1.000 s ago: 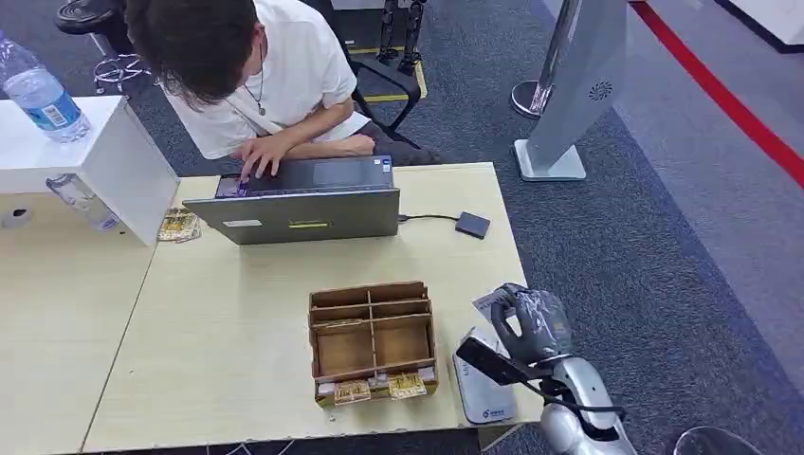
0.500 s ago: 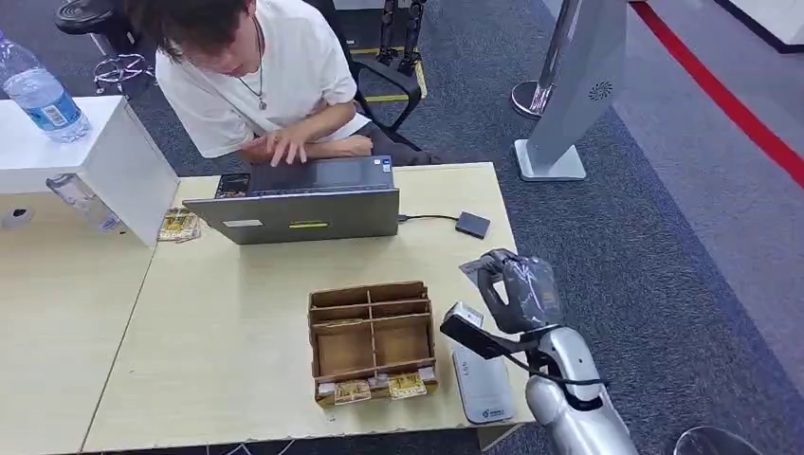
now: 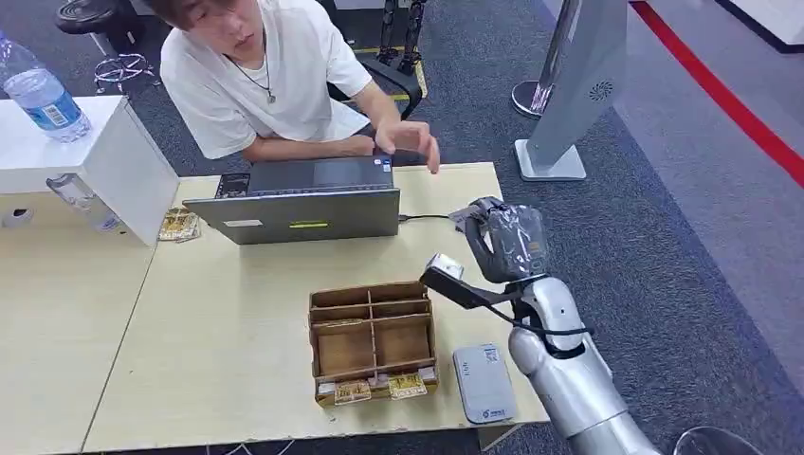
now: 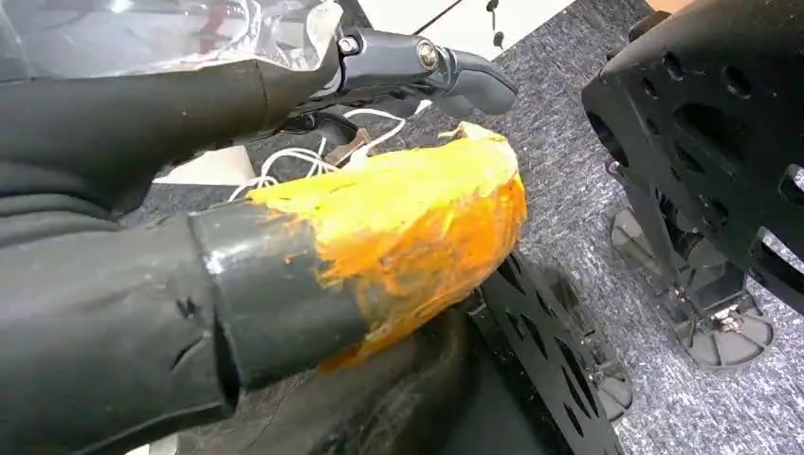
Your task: Pass the card to the sensor for recognition and then transmit it.
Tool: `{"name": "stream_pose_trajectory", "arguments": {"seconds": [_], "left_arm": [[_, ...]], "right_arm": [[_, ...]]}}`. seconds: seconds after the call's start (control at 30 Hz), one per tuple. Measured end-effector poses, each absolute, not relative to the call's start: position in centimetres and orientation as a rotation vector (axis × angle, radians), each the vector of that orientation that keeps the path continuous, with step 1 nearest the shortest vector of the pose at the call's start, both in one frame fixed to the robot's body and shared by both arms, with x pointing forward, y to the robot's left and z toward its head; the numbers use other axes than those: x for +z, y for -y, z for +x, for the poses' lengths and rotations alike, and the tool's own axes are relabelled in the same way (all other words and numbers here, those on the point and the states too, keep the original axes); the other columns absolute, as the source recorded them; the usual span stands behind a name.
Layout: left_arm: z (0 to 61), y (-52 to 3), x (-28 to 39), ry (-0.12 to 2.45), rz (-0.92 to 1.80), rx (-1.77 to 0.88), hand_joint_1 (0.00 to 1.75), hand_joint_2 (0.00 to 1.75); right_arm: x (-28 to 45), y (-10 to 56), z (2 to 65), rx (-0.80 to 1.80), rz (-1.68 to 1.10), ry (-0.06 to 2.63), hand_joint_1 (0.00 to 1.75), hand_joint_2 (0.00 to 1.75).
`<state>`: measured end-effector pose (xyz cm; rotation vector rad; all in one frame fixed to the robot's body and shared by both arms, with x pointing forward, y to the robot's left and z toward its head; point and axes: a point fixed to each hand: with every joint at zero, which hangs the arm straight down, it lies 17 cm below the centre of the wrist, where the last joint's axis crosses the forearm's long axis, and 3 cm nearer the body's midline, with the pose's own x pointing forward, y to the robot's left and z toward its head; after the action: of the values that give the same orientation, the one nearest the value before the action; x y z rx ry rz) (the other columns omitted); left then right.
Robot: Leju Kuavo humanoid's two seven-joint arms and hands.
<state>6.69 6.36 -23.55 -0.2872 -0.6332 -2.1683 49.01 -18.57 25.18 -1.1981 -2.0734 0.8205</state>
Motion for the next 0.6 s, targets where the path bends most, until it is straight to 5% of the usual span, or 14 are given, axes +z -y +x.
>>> {"name": "stream_pose_trajectory", "arguments": {"seconds": [0.4,0.43,0.6], "left_arm": [[6.5,-6.3,-23.5,0.622,-0.300,-2.157,0.00,0.00],[6.5,-6.3,-23.5,0.621,-0.301,-2.156,0.00,0.00],[6.4,-6.3,-23.5,0.619,-0.305,-2.152,0.00,0.00]], "right_arm": [[26.3,16.6,51.0,0.885,-1.254,2.065,1.75,1.75],[26.3,16.5,51.1,0.889,-1.256,2.066,0.00,1.75],[26.5,16.2,51.4,0.892,-1.280,2.061,0.00,1.75]]}}
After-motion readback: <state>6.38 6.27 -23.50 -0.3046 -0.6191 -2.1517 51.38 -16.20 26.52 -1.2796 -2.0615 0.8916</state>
